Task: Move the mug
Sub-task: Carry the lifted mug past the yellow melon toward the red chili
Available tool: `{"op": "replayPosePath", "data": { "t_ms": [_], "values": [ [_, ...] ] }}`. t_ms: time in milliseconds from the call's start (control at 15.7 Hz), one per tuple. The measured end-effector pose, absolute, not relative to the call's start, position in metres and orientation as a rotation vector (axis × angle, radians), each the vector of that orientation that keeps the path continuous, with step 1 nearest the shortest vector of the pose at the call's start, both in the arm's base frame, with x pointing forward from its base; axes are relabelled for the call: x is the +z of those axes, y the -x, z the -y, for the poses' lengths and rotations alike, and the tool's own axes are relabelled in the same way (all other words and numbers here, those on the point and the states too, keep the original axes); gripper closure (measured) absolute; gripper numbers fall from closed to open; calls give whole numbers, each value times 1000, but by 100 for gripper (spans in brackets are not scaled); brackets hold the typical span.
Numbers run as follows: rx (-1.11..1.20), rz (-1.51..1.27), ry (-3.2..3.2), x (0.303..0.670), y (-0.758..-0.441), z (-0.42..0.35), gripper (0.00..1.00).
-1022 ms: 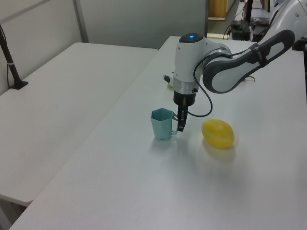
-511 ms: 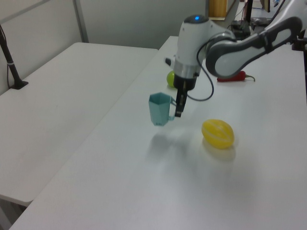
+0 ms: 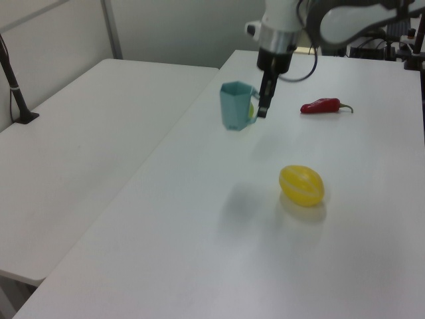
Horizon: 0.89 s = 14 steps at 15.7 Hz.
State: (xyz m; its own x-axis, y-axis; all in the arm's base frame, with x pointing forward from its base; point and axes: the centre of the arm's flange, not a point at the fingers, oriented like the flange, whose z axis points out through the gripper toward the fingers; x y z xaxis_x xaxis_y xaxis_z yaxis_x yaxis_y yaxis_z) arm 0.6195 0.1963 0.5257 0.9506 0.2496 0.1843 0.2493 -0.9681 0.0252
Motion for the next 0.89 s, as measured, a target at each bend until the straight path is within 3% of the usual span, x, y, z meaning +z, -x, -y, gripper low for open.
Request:
{"op": "replayPosePath", "data": {
  "t_ms": [447, 894],
  "values": [
    [141, -420, -3125, 581, -583, -138, 77],
    [59, -402, -3113, 576, -538, -91, 77]
  ]
}}
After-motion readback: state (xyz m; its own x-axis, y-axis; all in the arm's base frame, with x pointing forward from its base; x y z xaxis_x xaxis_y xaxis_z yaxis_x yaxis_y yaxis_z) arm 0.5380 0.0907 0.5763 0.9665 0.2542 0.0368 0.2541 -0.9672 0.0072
